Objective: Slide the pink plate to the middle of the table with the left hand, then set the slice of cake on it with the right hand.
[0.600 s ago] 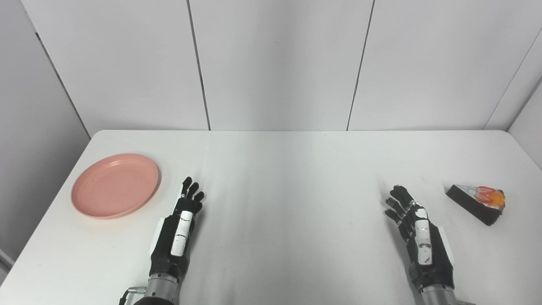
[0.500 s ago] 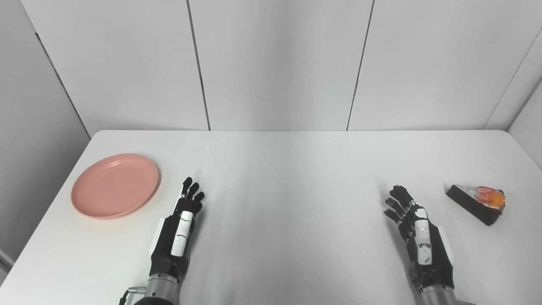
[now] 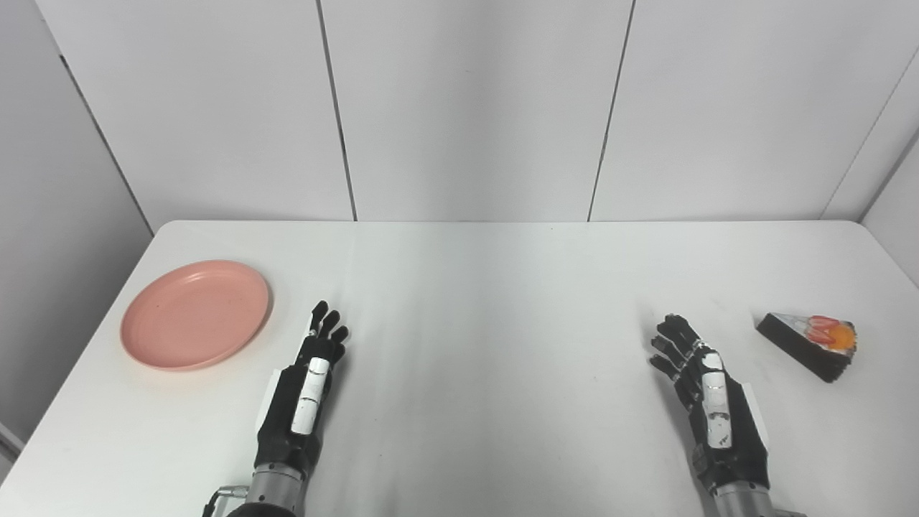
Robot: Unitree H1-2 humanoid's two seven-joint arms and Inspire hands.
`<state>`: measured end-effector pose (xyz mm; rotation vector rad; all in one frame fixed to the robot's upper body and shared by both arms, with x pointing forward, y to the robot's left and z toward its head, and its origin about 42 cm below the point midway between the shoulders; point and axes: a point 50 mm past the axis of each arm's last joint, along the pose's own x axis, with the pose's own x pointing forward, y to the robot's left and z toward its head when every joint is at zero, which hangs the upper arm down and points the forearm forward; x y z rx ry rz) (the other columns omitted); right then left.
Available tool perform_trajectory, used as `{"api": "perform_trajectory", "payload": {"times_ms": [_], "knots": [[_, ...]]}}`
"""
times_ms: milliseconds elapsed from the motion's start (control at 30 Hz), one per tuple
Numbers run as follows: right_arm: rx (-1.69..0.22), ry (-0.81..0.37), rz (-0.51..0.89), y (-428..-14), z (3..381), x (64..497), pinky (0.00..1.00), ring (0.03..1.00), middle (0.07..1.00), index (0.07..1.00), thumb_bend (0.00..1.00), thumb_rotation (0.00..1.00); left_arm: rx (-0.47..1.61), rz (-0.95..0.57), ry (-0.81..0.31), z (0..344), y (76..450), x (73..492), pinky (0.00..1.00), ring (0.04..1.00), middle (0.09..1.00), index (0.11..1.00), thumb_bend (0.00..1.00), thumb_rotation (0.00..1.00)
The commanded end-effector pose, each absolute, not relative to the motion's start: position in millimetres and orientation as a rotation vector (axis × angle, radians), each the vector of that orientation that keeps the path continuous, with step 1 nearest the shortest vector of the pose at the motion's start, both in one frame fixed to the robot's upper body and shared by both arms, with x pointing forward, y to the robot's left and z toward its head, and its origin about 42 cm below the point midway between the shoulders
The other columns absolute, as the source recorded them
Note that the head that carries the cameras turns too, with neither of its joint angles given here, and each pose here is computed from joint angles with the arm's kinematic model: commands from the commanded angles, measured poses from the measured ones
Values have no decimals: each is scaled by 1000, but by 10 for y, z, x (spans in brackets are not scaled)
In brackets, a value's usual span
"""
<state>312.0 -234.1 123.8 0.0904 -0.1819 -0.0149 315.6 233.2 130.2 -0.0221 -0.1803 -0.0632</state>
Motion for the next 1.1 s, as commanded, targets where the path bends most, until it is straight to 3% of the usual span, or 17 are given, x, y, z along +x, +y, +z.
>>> {"api": "perform_trajectory", "payload": {"times_ms": [0,533,1067], "knots": [[100,-137,-14,-2321,1113,3068,846,855,863,846,895,980,-15,-76,-206,1355,2336,3165,987,968,994,1000,815,924],[88,-137,-2,-2424,1059,3069,851,850,861,853,884,998,-23,-82,-190,1299,2256,3175,981,969,997,1000,819,903],[110,-118,-10,-2777,765,3109,822,824,833,840,869,992,18,-87,-184,1161,1972,3189,999,975,998,1000,686,967]]}}
